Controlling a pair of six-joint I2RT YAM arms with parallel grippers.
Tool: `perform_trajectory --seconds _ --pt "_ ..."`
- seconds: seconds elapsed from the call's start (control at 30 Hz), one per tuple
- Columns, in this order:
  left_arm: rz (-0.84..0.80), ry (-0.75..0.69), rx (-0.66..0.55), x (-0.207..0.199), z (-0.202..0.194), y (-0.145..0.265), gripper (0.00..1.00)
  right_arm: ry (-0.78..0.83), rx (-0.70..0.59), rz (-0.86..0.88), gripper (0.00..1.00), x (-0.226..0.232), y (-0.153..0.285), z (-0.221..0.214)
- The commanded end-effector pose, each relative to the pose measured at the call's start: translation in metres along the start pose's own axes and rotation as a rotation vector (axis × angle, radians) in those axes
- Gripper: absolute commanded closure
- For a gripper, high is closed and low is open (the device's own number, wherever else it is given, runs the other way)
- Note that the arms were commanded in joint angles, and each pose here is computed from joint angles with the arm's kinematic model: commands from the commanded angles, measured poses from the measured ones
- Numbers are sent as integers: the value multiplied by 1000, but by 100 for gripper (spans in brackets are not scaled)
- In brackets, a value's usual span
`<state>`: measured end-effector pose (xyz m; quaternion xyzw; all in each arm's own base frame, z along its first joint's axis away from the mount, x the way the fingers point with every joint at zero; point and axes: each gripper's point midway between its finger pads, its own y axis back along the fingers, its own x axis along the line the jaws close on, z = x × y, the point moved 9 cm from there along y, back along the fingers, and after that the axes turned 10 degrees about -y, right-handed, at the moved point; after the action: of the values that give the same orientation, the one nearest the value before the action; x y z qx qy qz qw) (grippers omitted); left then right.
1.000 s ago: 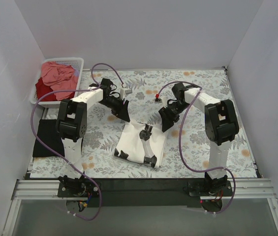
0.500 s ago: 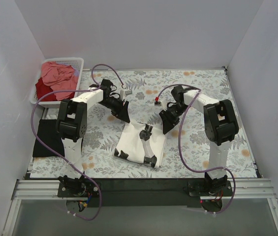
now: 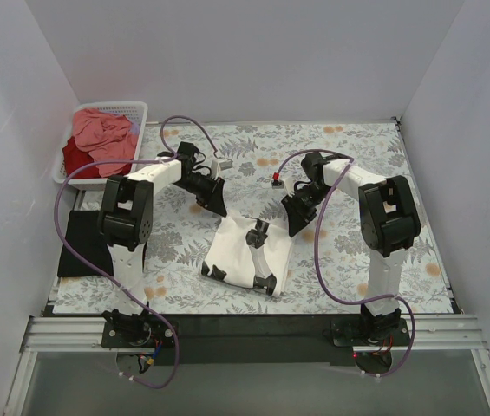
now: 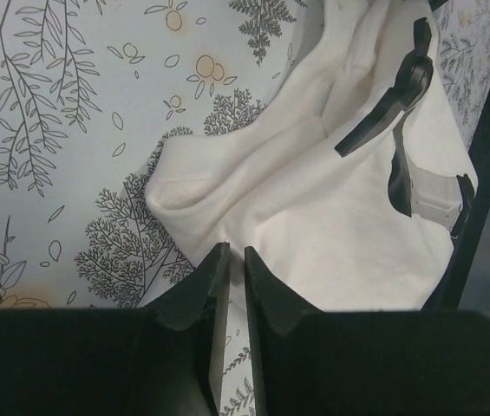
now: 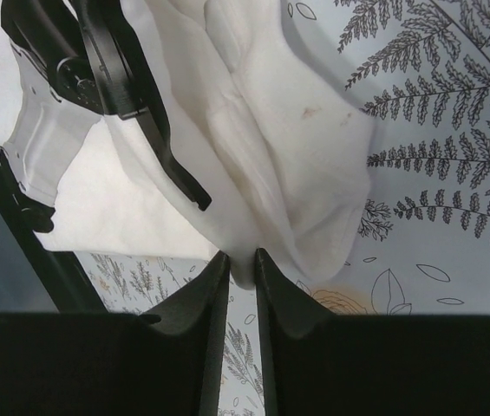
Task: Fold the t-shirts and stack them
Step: Fold the tshirt
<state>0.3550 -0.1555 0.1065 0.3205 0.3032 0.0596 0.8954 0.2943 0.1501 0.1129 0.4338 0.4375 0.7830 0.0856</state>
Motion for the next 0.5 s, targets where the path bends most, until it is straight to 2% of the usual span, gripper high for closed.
perform_trajectory --seconds 0.0,0.03,0.1,0.2,0.37,0.47 --pt "34 -81 -64 -12 19 16 89 63 -35 -28 76 12 16 6" --pt "46 -65 -56 -11 18 15 88 64 -36 -29 78 12 16 6" --pt "57 -53 -39 -8 16 14 72 62 -35 -23 79 13 16 6" --pt "58 -36 -27 -9 12 13 59 59 -38 -16 85 13 16 7" --pt "44 -14 -10 -11 7 12 59 58 -40 -8 92 13 15 7" --pt "35 -19 -16 -11 7 11 66 57 -40 -5 97 13 15 7"
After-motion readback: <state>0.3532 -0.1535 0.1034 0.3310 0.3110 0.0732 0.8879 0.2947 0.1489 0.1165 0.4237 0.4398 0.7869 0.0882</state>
